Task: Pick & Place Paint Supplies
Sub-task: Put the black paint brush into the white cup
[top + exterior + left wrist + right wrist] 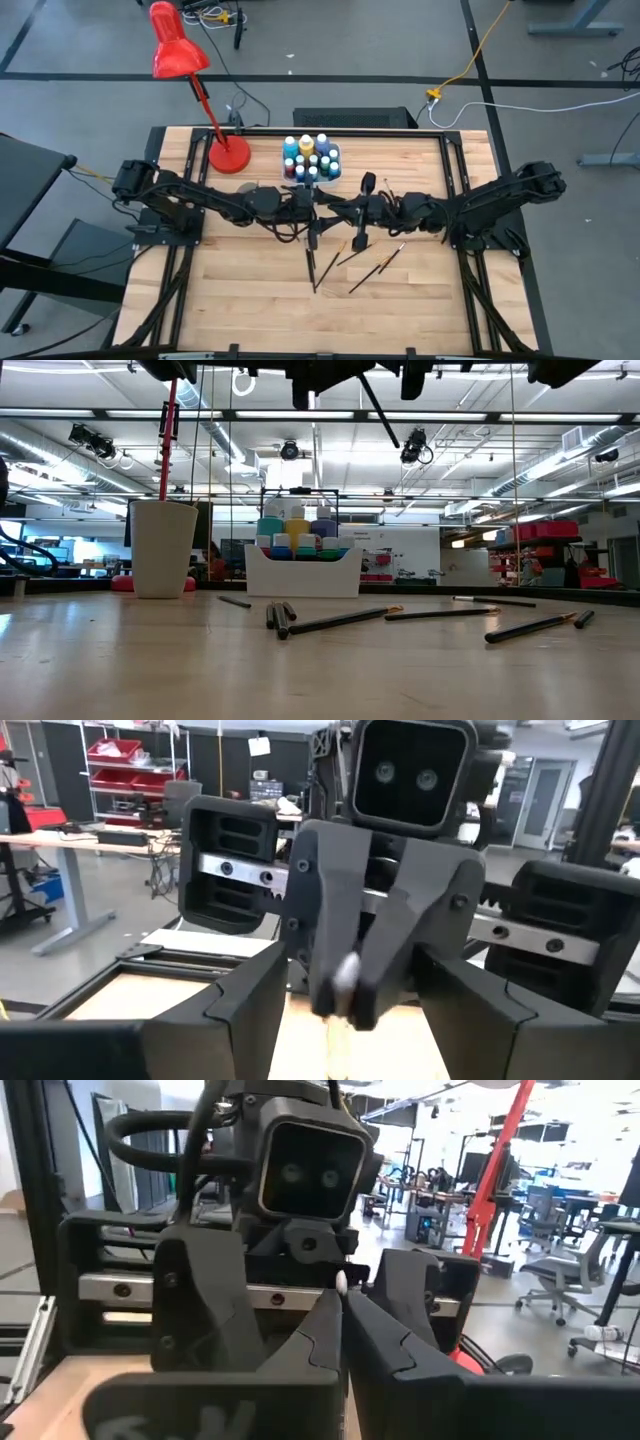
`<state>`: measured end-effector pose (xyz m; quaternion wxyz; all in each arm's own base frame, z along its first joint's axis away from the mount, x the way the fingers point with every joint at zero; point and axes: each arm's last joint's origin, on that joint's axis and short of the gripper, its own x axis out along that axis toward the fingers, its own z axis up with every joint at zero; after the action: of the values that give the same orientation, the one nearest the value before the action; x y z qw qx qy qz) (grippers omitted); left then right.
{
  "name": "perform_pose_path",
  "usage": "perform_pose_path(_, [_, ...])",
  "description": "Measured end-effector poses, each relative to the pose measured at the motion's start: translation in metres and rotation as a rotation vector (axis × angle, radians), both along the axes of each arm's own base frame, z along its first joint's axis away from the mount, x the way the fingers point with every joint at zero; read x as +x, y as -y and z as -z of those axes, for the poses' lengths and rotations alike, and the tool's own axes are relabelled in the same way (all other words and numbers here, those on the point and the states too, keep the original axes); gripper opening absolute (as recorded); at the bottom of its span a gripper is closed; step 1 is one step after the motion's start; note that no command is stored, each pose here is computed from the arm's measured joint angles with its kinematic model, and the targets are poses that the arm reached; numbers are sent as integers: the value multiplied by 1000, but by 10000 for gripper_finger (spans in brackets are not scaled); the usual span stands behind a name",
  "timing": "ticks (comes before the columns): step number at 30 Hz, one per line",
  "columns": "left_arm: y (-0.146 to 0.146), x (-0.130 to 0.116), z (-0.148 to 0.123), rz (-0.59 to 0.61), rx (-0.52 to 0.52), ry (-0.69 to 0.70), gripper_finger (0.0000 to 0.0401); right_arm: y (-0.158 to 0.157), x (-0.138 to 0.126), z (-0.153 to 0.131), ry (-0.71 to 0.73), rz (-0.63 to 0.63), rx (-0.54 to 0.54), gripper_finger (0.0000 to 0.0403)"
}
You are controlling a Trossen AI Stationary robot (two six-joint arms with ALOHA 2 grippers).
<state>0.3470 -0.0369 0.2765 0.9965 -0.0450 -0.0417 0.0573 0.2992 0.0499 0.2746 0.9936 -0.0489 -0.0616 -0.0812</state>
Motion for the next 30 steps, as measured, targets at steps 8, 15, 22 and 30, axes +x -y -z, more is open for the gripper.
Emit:
perform_pose_path(8, [0, 0, 7, -5, 14, -75, 224, 2, -2, -4, 12, 49, 0, 6])
perform_pose_path(15, [0, 0, 7, -9, 38, -78, 224, 1, -4, -8, 27, -3, 12, 6])
perform_pose_path(22, [0, 0, 5, -9, 35, -60, 165, 1, -4, -7, 22, -8, 25, 6])
perform_pose_path(30, [0, 0, 6, -12, 33, -68, 36, 0, -4, -5, 7, -17, 47, 33])
